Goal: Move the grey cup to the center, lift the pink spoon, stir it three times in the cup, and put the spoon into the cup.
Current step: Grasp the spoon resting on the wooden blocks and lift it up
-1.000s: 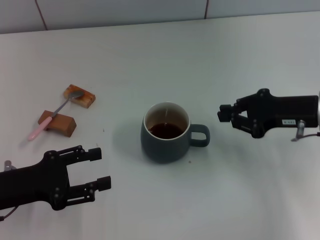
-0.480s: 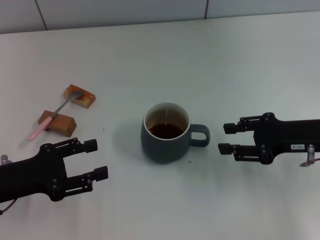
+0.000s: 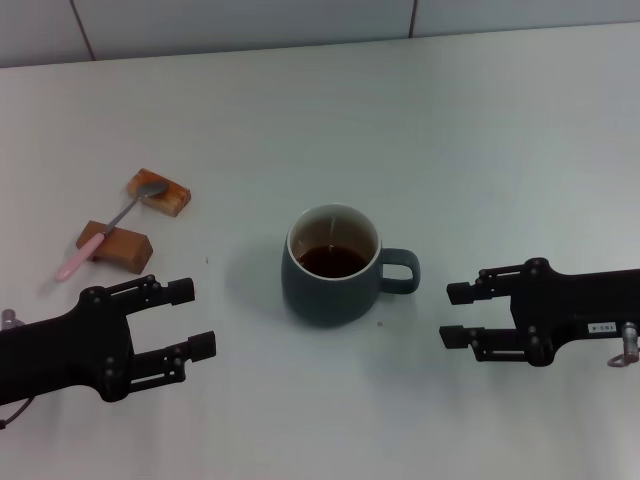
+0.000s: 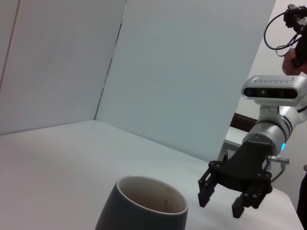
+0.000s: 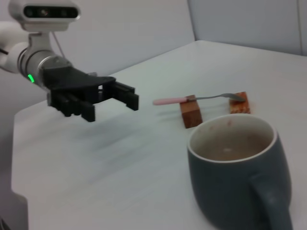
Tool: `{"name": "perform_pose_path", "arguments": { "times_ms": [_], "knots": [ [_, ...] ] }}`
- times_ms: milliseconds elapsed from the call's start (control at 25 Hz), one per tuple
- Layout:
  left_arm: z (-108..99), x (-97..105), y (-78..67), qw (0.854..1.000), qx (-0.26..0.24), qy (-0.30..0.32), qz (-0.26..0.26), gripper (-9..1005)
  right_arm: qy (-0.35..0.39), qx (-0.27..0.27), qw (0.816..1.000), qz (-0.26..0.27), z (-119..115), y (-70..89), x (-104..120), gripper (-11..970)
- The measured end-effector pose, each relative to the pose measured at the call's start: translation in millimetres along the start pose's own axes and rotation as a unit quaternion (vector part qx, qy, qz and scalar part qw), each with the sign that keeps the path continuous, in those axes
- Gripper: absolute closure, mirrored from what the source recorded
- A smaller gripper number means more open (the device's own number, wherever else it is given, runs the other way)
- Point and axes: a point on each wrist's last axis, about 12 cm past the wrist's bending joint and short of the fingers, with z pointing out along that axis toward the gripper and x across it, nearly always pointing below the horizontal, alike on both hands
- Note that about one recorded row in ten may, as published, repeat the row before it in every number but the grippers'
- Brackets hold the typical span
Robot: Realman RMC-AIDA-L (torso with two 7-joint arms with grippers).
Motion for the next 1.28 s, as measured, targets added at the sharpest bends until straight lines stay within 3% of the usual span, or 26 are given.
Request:
{"name": "perform_pose_path", "arguments": {
  "times_ms": [960,1280],
  "knots": [
    [-1.0,0.0,5.4,1.0,-0.022,0.002,-0.007,257,-0.009,-0.008,1.0,-0.009,-7.7,11.9,10.3,394],
    [-26.5,-8.8,9.1,0.995,-0.057,-0.023,-0.078,258,-0.01,-0.01,1.0,-0.015,-10.6,12.1,8.0,393]
  ]
}}
